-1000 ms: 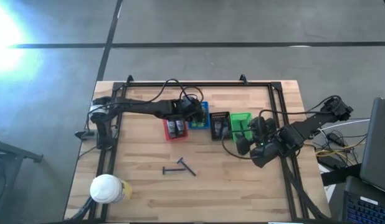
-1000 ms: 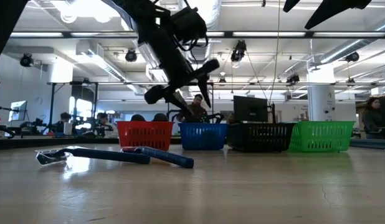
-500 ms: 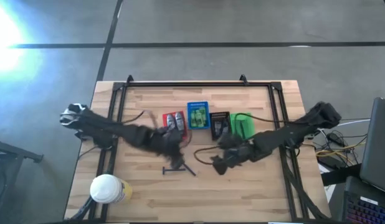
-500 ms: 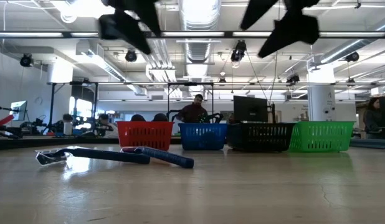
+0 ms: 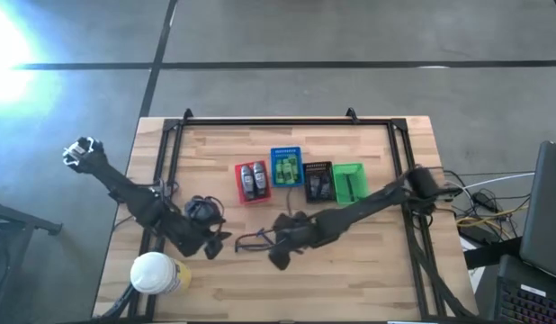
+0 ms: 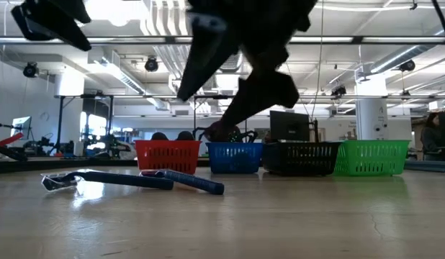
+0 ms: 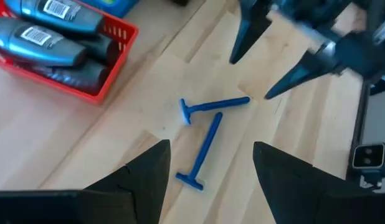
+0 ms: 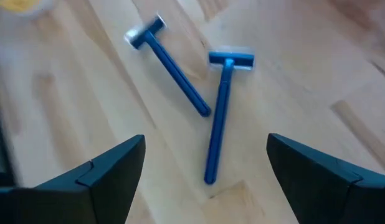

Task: Pick & Place Travel size toiletries
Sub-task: Put the blue razor into the green bin

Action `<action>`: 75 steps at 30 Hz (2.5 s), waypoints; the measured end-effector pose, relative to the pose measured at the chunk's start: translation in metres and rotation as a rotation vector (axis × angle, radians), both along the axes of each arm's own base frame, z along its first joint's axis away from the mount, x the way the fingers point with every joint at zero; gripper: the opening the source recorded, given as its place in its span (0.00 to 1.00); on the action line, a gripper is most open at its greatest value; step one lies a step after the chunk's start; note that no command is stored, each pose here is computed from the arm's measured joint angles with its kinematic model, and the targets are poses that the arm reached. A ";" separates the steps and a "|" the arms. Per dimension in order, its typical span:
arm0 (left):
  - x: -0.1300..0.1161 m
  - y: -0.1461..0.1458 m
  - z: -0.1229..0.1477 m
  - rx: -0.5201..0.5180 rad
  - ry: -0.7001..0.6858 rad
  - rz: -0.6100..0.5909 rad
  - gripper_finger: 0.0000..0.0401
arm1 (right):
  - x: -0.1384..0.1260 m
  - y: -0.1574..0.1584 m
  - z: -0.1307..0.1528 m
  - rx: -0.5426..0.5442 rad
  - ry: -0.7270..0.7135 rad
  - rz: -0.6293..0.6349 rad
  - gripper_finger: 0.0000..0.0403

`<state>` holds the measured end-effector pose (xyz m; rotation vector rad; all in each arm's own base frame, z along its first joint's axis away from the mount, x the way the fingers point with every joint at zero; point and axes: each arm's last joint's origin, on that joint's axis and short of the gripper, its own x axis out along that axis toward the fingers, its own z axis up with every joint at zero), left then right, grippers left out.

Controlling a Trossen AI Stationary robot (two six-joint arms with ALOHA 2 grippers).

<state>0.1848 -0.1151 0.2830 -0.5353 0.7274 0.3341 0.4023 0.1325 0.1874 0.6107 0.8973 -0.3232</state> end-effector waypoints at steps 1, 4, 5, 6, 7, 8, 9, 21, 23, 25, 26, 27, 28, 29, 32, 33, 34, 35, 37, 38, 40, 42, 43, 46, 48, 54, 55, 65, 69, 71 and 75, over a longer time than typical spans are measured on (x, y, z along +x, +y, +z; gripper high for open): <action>-0.003 0.002 -0.002 0.003 -0.012 -0.012 0.58 | 0.004 0.002 -0.005 -0.015 0.029 -0.003 0.83; -0.009 0.007 -0.006 0.021 -0.051 -0.047 0.58 | 0.018 0.006 -0.022 -0.060 0.099 -0.013 0.82; -0.011 0.008 -0.007 0.029 -0.060 -0.061 0.58 | 0.022 0.007 -0.027 -0.077 0.123 -0.017 0.82; -0.012 0.009 -0.007 0.034 -0.072 -0.075 0.58 | 0.026 0.009 -0.030 -0.089 0.138 -0.019 0.81; -0.014 0.010 -0.008 0.043 -0.076 -0.087 0.58 | 0.031 0.011 -0.033 -0.096 0.143 -0.018 0.80; -0.016 0.012 -0.008 0.050 -0.080 -0.096 0.58 | 0.035 0.012 -0.035 -0.104 0.148 -0.012 0.79; -0.017 0.013 -0.008 0.057 -0.084 -0.105 0.58 | 0.039 0.013 -0.036 -0.109 0.150 -0.010 0.77; -0.025 0.018 -0.001 0.140 -0.117 -0.187 0.58 | 0.057 0.013 -0.059 -0.144 0.371 0.017 0.44; -0.025 0.019 -0.001 0.149 -0.117 -0.193 0.58 | 0.060 0.013 -0.057 -0.142 0.369 0.021 0.35; -0.025 0.019 -0.001 0.156 -0.115 -0.198 0.58 | 0.061 0.013 -0.054 -0.141 0.364 0.020 0.25; -0.025 0.019 -0.001 0.157 -0.116 -0.199 0.58 | 0.062 0.012 -0.053 -0.145 0.365 0.018 0.20; -0.025 0.019 -0.001 0.161 -0.115 -0.202 0.58 | 0.062 0.011 -0.051 -0.151 0.368 0.014 0.15; -0.025 0.019 -0.001 0.167 -0.114 -0.207 0.58 | 0.061 0.010 -0.049 -0.158 0.376 0.011 0.10; -0.025 0.019 -0.001 0.174 -0.114 -0.213 0.58 | 0.059 0.008 -0.047 -0.170 0.396 0.010 0.07; -0.026 0.019 0.000 0.190 -0.117 -0.229 0.58 | 0.054 0.003 -0.038 -0.189 0.449 -0.007 0.06; -0.026 0.020 0.001 0.191 -0.121 -0.231 0.58 | 0.051 0.002 -0.033 -0.187 0.457 -0.022 0.06; -0.027 0.020 0.002 0.190 -0.128 -0.229 0.58 | 0.048 0.001 -0.027 -0.185 0.468 -0.039 0.06; -0.028 0.021 0.003 0.192 -0.135 -0.224 0.58 | 0.044 0.001 -0.018 -0.179 0.472 -0.058 0.06; -0.030 0.023 0.006 0.202 -0.151 -0.213 0.58 | 0.034 0.000 0.003 -0.163 0.460 -0.118 0.06; -0.031 0.025 0.007 0.208 -0.161 -0.206 0.58 | 0.027 0.000 0.015 -0.159 0.456 -0.158 0.06; -0.034 0.028 0.010 0.220 -0.182 -0.183 0.58 | 0.010 -0.003 0.040 -0.157 0.446 -0.253 0.06; -0.036 0.031 0.013 0.231 -0.204 -0.150 0.58 | -0.011 -0.010 0.063 -0.145 0.443 -0.374 0.06; -0.037 0.033 0.015 0.234 -0.215 -0.135 0.58 | -0.025 -0.015 0.072 -0.141 0.460 -0.438 0.06; -0.039 0.039 0.018 0.236 -0.235 -0.103 0.58 | -0.065 -0.036 0.089 -0.122 0.474 -0.604 0.06; -0.040 0.041 0.019 0.240 -0.240 -0.093 0.58 | -0.090 -0.056 0.091 -0.099 0.473 -0.691 0.06; -0.038 0.046 0.020 0.258 -0.243 -0.077 0.58 | -0.146 -0.121 0.060 0.017 0.455 -0.810 0.06; -0.038 0.046 0.021 0.254 -0.247 -0.070 0.58 | -0.152 -0.131 0.053 0.039 0.449 -0.821 0.06; -0.033 0.052 0.023 0.253 -0.271 -0.030 0.58 | -0.189 -0.168 0.008 0.176 0.462 -0.853 0.15; -0.031 0.056 0.023 0.257 -0.266 -0.005 0.58 | -0.191 -0.167 0.009 0.178 0.450 -0.852 0.27; -0.030 0.058 0.023 0.263 -0.260 -0.005 0.58 | -0.191 -0.167 0.010 0.176 0.451 -0.846 0.34; -0.029 0.060 0.023 0.267 -0.250 -0.023 0.58 | -0.185 -0.167 0.019 0.162 0.417 -0.805 0.49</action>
